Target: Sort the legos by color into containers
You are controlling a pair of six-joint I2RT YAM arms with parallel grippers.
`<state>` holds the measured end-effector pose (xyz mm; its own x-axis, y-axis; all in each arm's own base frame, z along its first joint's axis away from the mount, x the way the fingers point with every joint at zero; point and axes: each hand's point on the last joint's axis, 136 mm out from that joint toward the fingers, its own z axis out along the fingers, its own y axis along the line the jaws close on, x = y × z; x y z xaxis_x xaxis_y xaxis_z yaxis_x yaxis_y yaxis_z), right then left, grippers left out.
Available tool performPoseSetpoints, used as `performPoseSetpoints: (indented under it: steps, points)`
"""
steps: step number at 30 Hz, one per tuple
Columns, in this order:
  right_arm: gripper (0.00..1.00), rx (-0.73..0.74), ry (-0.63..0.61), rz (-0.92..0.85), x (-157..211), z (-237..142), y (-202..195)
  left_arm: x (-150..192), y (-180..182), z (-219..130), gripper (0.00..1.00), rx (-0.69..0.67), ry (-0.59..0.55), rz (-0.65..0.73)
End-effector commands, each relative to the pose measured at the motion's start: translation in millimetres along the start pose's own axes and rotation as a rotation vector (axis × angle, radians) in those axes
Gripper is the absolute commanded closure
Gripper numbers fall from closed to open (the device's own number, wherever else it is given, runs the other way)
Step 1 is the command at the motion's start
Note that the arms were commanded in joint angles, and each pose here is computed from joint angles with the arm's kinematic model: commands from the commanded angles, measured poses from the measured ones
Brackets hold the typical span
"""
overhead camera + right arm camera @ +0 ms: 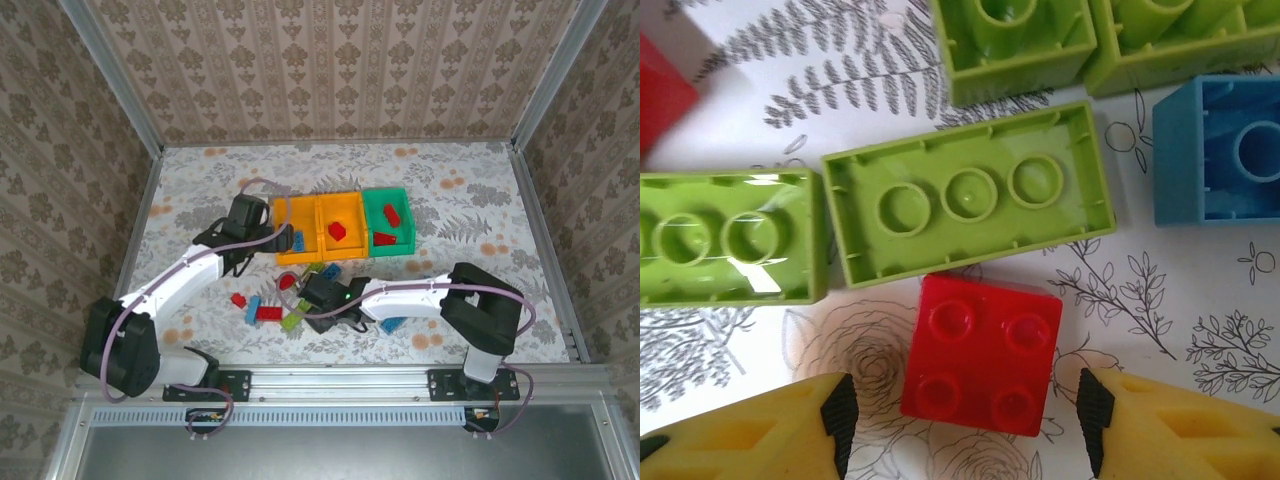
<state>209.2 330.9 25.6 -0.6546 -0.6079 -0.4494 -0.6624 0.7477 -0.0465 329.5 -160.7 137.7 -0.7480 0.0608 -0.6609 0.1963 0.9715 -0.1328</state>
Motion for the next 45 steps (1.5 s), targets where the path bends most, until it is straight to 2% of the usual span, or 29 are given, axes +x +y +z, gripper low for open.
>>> performPoseSetpoints:
  steps: [1,3,8,16,23,29,39,42,45]
  points:
    - [0.39,0.059,0.032,-0.005,2,6,-8,7,6,-4,0.00,-0.013,0.010,-0.024]
    - [0.43,0.055,0.035,-0.009,1,8,-6,10,7,-4,0.00,-0.017,0.018,-0.025]
    - [0.65,0.065,0.019,-0.001,-2,6,-10,15,14,-6,0.00,-0.041,0.025,-0.023]
    - [0.78,0.044,-0.040,0.042,-8,-20,-25,15,19,-13,0.00,-0.053,0.004,-0.030]
    - [0.79,-0.076,-0.212,0.254,-30,-68,-75,18,19,-12,0.00,-0.053,0.014,-0.025]
    - [0.80,-0.085,-0.313,0.386,-40,-99,-123,24,21,-11,0.00,-0.054,0.026,-0.021]
    - [0.80,0.007,-0.318,0.480,-37,-113,-172,28,21,-11,0.00,-0.052,0.032,-0.016]
    - [0.80,0.089,-0.300,0.558,-30,-112,-203,31,24,-12,0.00,-0.062,0.044,-0.007]
    - [0.80,0.165,-0.224,0.621,-25,-107,-235,38,25,-11,0.00,-0.067,0.071,0.000]
